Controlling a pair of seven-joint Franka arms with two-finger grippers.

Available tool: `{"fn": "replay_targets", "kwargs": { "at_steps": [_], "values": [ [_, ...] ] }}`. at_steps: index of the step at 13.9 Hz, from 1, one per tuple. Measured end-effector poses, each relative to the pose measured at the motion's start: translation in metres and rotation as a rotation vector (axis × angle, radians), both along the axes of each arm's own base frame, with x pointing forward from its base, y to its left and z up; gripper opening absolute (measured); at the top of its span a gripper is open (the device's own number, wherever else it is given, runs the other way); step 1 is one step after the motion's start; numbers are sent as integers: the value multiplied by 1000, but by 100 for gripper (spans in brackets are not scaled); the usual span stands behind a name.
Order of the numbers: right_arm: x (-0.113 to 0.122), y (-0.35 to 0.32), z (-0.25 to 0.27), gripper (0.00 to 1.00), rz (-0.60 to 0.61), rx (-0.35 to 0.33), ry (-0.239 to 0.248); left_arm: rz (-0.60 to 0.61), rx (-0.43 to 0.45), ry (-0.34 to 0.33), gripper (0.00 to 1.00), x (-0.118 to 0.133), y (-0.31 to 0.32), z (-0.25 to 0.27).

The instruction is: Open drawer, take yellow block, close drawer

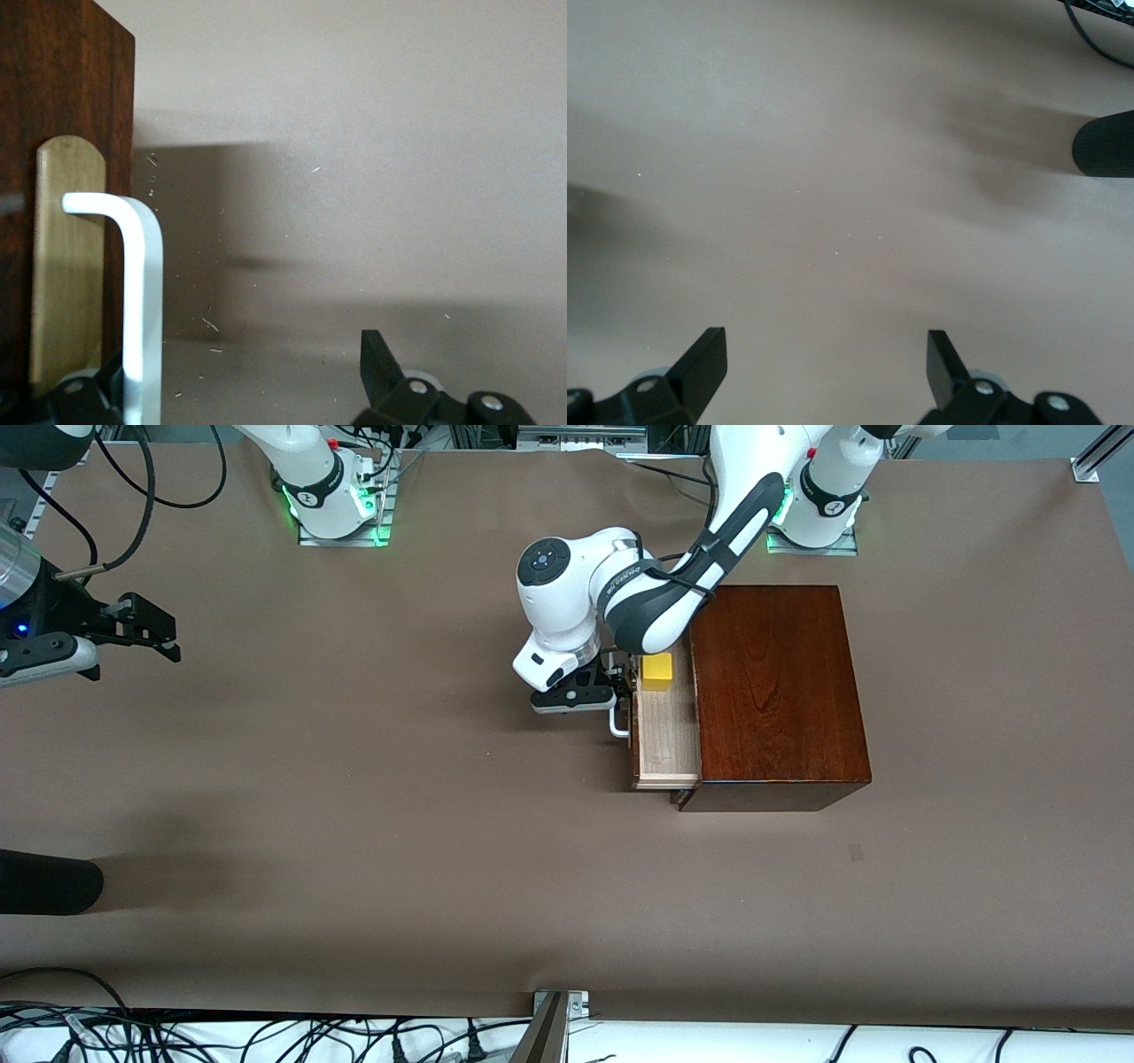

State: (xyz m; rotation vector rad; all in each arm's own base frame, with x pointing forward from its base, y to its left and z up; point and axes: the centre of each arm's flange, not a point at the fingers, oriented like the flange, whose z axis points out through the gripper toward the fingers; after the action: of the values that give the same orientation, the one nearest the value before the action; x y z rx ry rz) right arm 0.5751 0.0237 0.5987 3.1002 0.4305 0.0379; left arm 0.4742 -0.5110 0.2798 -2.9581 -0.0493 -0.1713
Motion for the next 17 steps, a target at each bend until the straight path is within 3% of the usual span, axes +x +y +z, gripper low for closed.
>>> {"fn": "replay_targets", "kwargs": {
  "at_steps": [11,14,17],
  "values": [
    [1,0,0,100,0,0,-4,48,85,16,100,-6,0,48],
    [1,3,0,100,4,6,-4,14,84,44,100,3,21,106],
    [0,14,-5,100,7,77,16,-34,105,86,100,32,92,183]
  ]
}}
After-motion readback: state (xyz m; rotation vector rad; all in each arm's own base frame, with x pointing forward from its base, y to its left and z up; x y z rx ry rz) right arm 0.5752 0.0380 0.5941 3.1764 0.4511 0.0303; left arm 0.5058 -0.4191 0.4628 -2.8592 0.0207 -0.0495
